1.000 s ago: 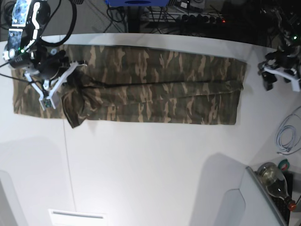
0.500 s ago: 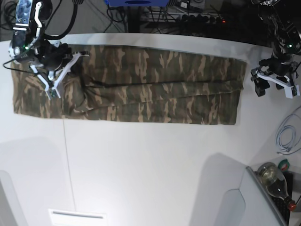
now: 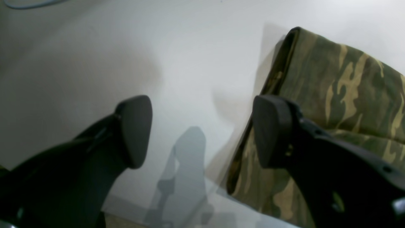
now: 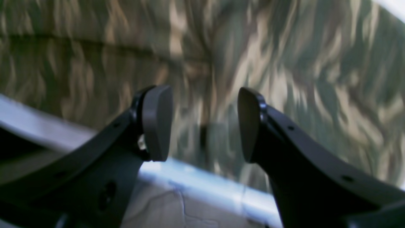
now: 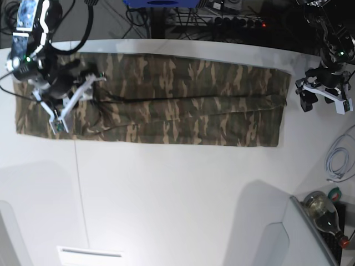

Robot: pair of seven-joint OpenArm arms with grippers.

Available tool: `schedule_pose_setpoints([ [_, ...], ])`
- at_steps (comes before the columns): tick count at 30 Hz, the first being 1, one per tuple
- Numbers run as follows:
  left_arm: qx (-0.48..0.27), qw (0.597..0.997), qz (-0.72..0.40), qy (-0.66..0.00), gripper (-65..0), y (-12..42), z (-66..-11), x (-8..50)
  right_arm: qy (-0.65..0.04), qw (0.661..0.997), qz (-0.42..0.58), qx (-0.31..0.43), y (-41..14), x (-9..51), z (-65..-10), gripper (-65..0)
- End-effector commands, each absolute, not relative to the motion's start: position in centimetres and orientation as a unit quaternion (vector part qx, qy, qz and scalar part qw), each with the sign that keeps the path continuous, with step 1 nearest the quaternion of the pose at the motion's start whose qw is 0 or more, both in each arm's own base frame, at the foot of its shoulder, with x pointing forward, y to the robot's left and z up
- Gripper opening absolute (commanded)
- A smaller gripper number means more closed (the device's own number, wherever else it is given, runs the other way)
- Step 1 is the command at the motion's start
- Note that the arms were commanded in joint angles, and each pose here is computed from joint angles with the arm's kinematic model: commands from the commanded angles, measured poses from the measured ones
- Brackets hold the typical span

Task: Layout the t-shirt on the table in an organized manner, then fold the t-shirt properly
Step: 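Grasp the ends of the folded shirt strip with both grippers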

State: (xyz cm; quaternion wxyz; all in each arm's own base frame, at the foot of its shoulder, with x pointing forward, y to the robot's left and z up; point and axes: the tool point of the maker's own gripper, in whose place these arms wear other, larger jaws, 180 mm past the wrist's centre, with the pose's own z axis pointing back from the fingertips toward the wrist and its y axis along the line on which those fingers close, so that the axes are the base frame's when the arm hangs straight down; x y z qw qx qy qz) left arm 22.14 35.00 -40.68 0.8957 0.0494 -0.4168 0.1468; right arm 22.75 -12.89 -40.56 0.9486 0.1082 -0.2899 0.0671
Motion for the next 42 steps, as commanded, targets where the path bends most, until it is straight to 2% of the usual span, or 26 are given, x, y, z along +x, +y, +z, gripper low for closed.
schedule_pose_setpoints([
  [1, 0.056, 0.885, 0.14, -0.441, -17.1, 35.6, -39.1, 23.0, -0.29, 0.948, 0.065, 0.111, -13.0, 23.3, -41.0, -35.7],
  [6, 0.055, 0.885, 0.14, -0.441, -17.3, 35.5, -39.1, 23.0, -0.229, 0.965, 0.037, 0.126, -14.1, 22.7, -46.6, -57.9],
  [8, 0.047, 0.887, 0.126, -0.442, -17.3, 35.0, -39.1, 23.1, -0.232, 0.963, 0.03, 0.131, -14.1, 22.5, -47.0, -60.9],
  [12, 0.039, 0.882, 0.072, -0.463, -16.8, 32.7, -36.8, 22.9, -0.283, 0.95, 0.044, 0.122, -13.9, 22.7, -44.2, -56.4],
  [14, 0.033, 0.877, 0.06, -0.476, -16.1, 31.7, -35.9, 23.1, -0.299, 0.945, 0.049, 0.119, -13.8, 23.1, -43.2, -49.8],
  [17, 0.01, 0.882, 0.052, -0.468, -16.0, 31.2, -37.1, 23.4, -0.302, 0.945, 0.051, 0.118, -13.9, 23.3, -43.0, -36.5],
  [19, -0.003, 0.885, 0.063, -0.462, -15.8, 31.1, -38.3, 23.7, -0.305, 0.944, 0.052, 0.117, -13.9, 23.3, -42.8, -31.8],
  [26, -0.076, 0.904, 0.022, -0.421, -16.5, 28.6, -42.2, 24.2, -0.303, 0.945, 0.053, 0.115, -13.9, 22.8, -42.9, -31.7],
  [35, -0.088, 0.911, 0.047, -0.401, -16.9, 30.2, -44.3, 25.7, -0.3, 0.945, 0.053, 0.115, -13.9, 22.7, -43.0, -31.7],
  [42, -0.124, 0.921, 0.036, -0.369, -16.9, 27.6, -46.8, 25.9, -0.3, 0.945, 0.054, 0.119, -13.6, 22.7, -43.1, -31.7],
])
